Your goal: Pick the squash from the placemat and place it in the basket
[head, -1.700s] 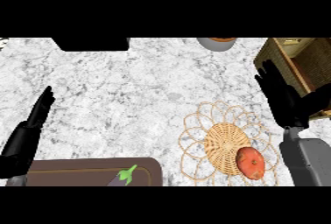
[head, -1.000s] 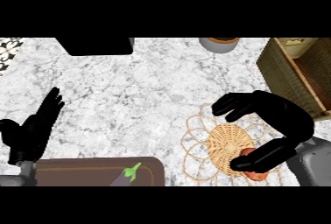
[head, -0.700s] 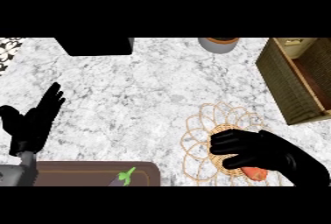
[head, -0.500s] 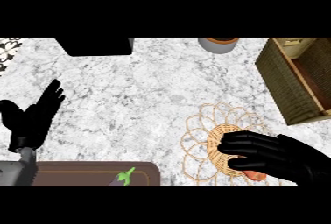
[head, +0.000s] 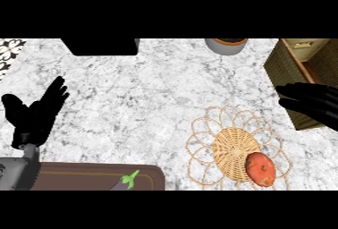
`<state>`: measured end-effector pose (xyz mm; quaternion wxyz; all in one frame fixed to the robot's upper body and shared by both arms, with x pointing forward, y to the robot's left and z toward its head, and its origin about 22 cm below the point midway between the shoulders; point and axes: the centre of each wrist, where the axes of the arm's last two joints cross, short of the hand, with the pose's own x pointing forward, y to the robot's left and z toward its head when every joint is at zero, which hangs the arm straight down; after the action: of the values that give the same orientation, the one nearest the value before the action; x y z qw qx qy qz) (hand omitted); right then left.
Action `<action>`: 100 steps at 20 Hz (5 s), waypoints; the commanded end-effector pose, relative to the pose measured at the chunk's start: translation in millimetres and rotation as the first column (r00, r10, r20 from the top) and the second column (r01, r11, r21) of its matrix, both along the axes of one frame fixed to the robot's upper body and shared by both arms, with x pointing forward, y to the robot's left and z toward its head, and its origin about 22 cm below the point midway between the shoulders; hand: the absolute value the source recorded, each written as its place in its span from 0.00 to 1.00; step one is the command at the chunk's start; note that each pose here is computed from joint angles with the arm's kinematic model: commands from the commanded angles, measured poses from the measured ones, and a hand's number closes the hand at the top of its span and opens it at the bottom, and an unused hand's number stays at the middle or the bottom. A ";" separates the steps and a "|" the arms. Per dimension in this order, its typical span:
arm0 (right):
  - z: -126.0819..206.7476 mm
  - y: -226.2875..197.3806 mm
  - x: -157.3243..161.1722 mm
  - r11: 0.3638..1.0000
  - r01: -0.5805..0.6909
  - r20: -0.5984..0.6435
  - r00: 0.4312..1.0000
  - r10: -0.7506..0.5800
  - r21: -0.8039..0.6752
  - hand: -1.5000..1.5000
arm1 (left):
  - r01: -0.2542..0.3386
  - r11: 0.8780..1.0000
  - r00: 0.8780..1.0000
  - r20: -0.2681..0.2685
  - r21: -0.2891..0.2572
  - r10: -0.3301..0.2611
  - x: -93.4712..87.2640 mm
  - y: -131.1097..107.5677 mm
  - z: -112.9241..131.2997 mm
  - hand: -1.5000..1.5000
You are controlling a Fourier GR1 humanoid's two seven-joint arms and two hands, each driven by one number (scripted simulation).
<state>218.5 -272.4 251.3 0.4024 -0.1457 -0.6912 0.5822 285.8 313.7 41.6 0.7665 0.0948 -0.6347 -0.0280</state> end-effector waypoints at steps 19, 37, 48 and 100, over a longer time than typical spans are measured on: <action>6.4 -116.4 26.6 0.996 -0.057 -0.284 0.956 0.076 0.075 0.00 | 0.024 1.000 1.000 -0.001 -0.006 -0.024 -0.8 3.6 10.4 0.50; -172.8 -59.0 4.3 0.969 -0.042 -0.289 0.950 0.114 0.245 0.00 | 0.004 1.000 1.000 0.024 0.005 -0.004 -5.8 -3.1 -4.0 0.50; -211.3 -49.4 39.4 0.998 -0.066 -0.332 0.941 0.065 0.009 0.00 | 0.026 1.000 1.000 -0.017 -0.010 -0.026 2.3 -4.3 -12.5 0.50; -263.8 -23.1 58.5 0.901 0.425 -0.256 0.864 -0.434 -0.093 1.00 | 0.023 1.000 1.000 0.018 0.005 -0.023 10.9 0.7 2.6 0.50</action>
<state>261.3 -301.1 -11.2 0.5084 -0.1451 -0.5894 0.6108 295.6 314.2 41.2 0.7624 0.0875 -0.6402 -0.0360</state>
